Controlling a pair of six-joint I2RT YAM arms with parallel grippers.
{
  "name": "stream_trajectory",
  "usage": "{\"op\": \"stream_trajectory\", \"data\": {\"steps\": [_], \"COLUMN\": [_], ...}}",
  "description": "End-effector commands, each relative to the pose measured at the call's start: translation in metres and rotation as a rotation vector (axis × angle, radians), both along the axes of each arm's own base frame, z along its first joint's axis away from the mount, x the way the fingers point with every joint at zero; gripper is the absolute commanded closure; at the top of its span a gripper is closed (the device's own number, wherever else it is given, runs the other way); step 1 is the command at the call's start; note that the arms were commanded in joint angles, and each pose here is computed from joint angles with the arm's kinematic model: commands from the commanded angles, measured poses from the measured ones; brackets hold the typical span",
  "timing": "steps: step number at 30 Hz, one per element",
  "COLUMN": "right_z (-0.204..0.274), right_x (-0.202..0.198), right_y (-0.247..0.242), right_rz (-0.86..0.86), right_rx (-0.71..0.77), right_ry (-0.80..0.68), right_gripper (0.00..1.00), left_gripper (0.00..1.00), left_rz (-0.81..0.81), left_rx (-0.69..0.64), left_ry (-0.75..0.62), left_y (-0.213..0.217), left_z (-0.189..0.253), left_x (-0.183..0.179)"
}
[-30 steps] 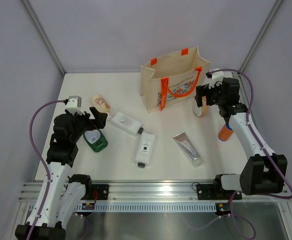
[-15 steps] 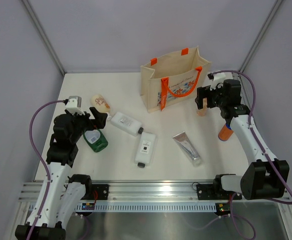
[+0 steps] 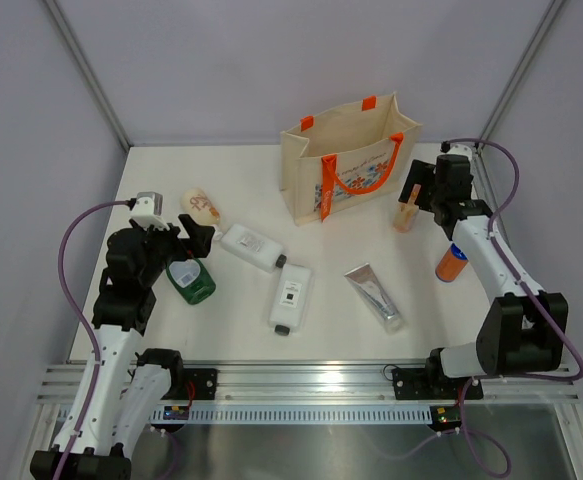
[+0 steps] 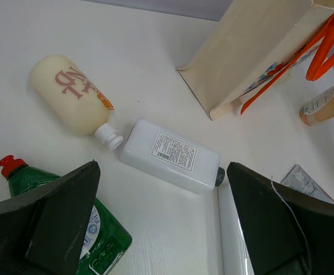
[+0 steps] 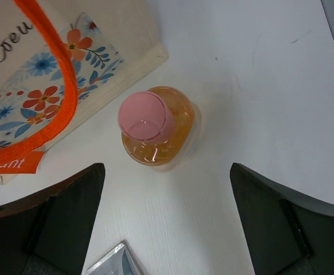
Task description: Place the personal care products into the canvas bag
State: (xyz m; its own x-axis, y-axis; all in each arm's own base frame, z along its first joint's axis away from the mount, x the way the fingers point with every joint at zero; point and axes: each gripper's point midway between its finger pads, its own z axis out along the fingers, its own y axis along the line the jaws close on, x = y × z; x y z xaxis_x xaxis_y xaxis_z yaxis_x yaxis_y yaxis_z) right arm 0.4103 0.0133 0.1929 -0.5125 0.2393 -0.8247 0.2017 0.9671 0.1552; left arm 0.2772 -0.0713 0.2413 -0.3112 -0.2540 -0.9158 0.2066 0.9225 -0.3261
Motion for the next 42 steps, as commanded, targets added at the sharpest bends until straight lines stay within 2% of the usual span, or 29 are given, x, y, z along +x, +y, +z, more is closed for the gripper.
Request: {"op": "stream_trajectory", "data": {"steps": [1,5,9,12,15,16,17,19,20,22,23,24,27,29,30,33,36,37,39,40,41,42], "right_z": [0.007,0.010,-0.010,-0.025,-0.026,-0.021,-0.020,-0.005,-0.004,0.019,0.029,0.038,0.080,0.114,0.125,0.165,0.197,0.227,0.242,0.279,0.293,0.291], "right_x": [0.023,0.043,0.055,0.059,0.058,0.057,0.056,0.053,0.050,0.044,0.042,0.039,0.029,0.017,0.011,-0.004,0.002,0.002,0.014,0.013,0.016,0.034], "right_y": [-0.005,-0.006,-0.008,-0.004,-0.002,-0.002,-0.003,-0.005,-0.006,-0.004,-0.005,-0.004,0.009,0.030,0.038,0.077,0.094,0.098,0.107,0.110,0.112,0.116], "right_rz": [-0.123,-0.156,-0.209,-0.199,-0.187,-0.184,-0.187,-0.178,-0.168,-0.130,-0.100,-0.081,0.067,0.219,0.313,0.555,0.634,0.644,0.673,0.679,0.678,0.683], "right_rx": [0.019,0.017,0.014,0.021,0.024,0.023,0.017,0.002,-0.007,-0.024,-0.054,-0.063,-0.116,-0.119,-0.174,-0.142,-0.092,-0.082,-0.041,-0.041,-0.016,-0.004], "right_ry": [-0.056,-0.106,-0.055,-0.030,-0.041,-0.054,-0.060,-0.099,-0.103,-0.161,-0.181,-0.204,-0.303,-0.380,-0.408,-0.469,-0.502,-0.546,-0.555,-0.627,-0.649,-0.637], "right_gripper": [0.00,0.01,0.01,0.06,0.19,0.24,0.35,0.48,0.64,0.78,0.92,0.98,1.00,1.00,1.00,1.00,1.00,1.00,1.00,1.00,1.00,1.00], "left_gripper": [0.01,0.01,0.01,0.01,0.01,0.01,0.01,0.01,0.01,0.01,0.01,0.01,0.01,0.01,0.01,0.01,0.01,0.01,0.01,0.01,0.01,0.01], "left_rz": [-0.021,-0.017,-0.019,-0.022,-0.019,-0.019,-0.018,-0.019,-0.020,-0.023,-0.023,-0.023,-0.023,-0.026,-0.025,-0.025,-0.022,-0.022,-0.017,-0.016,-0.013,-0.012], "left_rx": [0.004,0.006,0.008,0.007,0.009,0.009,0.010,0.009,0.008,0.007,0.007,0.007,0.007,0.006,0.006,0.007,0.008,0.010,0.013,0.016,0.017,0.019], "left_ry": [-0.070,-0.070,-0.066,-0.069,-0.065,-0.067,-0.064,-0.065,-0.062,-0.065,-0.060,-0.062,-0.065,-0.066,-0.066,-0.066,-0.065,-0.066,-0.063,-0.062,-0.061,-0.061], "left_y": [-0.003,-0.002,-0.002,-0.003,-0.002,-0.002,-0.002,-0.002,-0.003,-0.003,-0.003,-0.003,-0.003,-0.004,-0.003,-0.004,-0.003,-0.003,-0.002,-0.001,-0.001,-0.001], "left_z": [0.023,0.023,0.022,0.023,0.022,0.022,0.021,0.022,0.021,0.022,0.020,0.021,0.022,0.022,0.022,0.022,0.021,0.021,0.020,0.020,0.019,0.019], "left_x": [0.001,0.002,0.002,0.002,0.002,0.002,0.003,0.003,0.003,0.003,0.003,0.003,0.002,0.002,0.002,0.002,0.002,0.003,0.003,0.003,0.004,0.004]}}
